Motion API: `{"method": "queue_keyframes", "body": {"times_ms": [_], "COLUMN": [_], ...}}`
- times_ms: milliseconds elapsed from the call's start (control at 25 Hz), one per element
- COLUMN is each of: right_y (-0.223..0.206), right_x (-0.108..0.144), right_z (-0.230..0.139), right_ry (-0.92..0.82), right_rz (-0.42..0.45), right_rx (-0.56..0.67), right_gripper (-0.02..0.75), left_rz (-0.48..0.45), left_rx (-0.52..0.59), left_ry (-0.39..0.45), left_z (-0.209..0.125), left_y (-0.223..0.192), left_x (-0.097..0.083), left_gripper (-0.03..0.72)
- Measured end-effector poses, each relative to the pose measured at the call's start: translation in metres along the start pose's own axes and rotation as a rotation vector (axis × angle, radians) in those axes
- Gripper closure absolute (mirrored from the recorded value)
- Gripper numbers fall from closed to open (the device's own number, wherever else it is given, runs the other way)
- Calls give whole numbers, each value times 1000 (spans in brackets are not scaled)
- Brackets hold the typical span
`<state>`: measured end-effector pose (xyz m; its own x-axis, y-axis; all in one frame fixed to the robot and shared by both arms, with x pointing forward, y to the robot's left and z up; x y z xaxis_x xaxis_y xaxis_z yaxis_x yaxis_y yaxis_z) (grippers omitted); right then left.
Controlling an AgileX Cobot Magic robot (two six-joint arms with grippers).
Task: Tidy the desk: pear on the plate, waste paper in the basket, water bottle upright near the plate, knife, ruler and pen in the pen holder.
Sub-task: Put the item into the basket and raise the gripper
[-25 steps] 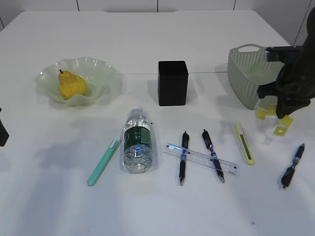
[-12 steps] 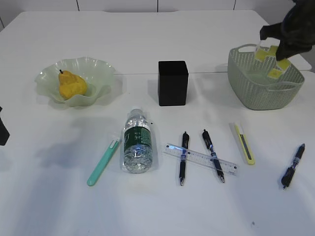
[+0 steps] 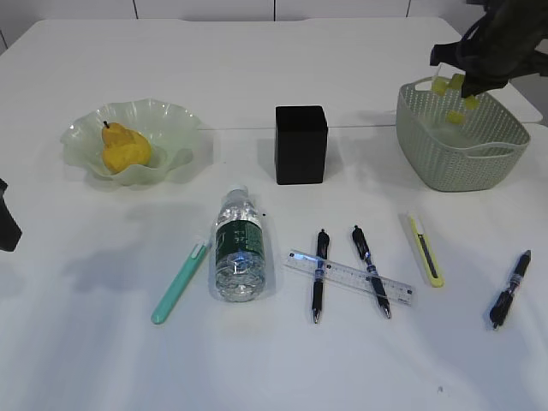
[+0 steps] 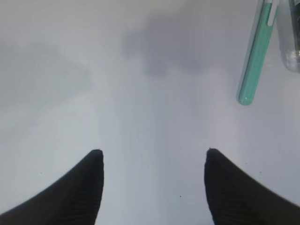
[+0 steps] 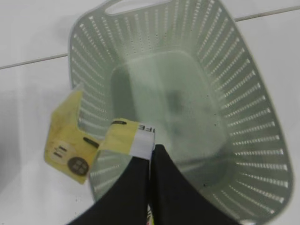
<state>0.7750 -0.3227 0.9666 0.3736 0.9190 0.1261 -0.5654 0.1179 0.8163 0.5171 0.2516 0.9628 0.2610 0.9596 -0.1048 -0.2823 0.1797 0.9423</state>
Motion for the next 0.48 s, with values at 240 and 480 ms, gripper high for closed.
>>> {"method": "queue_keyframes", "body": {"times_ms": [240,480], "right_y": [-37,-49], "right_x": [-1,-5], "right_z": [-2,-2], "right_ry": [-34,-50], "right_rz": [-32,-56], "right_rx": [2,-8], "right_gripper": [748,640], "left_rz": [1,1], "left_rx": [-11,-14], "left_ry": [1,2], "left_z": [2,2], "left_y": [0,0], "left_x": [0,0], "left_gripper": [213,214]}}
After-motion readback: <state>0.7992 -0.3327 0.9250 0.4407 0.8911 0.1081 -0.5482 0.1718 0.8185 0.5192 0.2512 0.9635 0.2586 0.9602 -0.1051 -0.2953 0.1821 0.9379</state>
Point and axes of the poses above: a point on each arm's last joint axis where the gripper is mounted, y pointing back along that axis away from the gripper, x along the wrist's bending axis when the last joint is at zero, z = x × y, the point moved 7 cm from there along -y, pointing out along that axis toward the gripper, and after that the axes turned 11 degrees about -y, right-handed, at the moved point
